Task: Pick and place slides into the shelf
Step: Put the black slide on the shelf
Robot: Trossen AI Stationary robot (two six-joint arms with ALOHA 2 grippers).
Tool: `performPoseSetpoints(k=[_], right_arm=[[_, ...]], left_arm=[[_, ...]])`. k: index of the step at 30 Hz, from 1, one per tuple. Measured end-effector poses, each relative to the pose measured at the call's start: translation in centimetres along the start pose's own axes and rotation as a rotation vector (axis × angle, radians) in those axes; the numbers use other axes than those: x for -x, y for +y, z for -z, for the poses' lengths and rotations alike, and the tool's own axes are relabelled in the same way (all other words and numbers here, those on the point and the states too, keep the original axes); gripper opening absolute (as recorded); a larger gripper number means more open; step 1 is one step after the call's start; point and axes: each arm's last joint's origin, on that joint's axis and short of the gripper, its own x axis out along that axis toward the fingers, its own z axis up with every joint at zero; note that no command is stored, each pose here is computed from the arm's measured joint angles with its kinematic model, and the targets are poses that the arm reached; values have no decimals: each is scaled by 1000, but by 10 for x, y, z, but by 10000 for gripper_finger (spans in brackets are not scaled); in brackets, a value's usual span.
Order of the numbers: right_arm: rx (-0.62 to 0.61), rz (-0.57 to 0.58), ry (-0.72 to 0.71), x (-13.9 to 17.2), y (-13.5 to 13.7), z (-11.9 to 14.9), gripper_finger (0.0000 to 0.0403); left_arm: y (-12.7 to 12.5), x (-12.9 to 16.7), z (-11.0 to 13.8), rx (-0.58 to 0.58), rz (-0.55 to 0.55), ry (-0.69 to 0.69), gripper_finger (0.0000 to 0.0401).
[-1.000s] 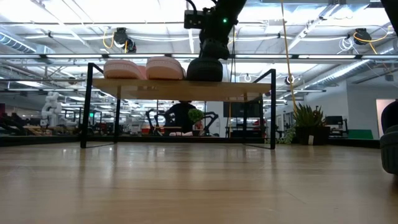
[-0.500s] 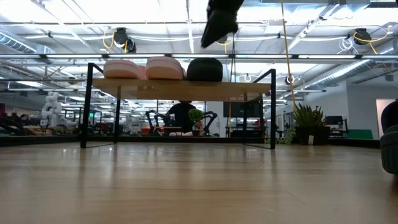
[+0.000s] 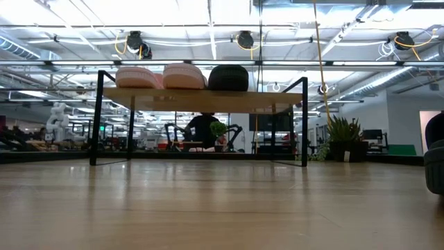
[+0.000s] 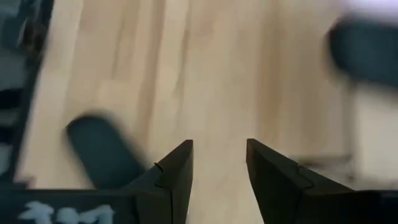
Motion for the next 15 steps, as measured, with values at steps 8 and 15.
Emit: performPoseSetpoints(k=[8,15], right_arm=[[-246,-145,194,-5,36,15,139],[-405,-206,267,-39,74,6,139]], left_arm=[[3,-5,-4,3,-26,-8,145],[4,-6,-5,-19,-20,10,145]])
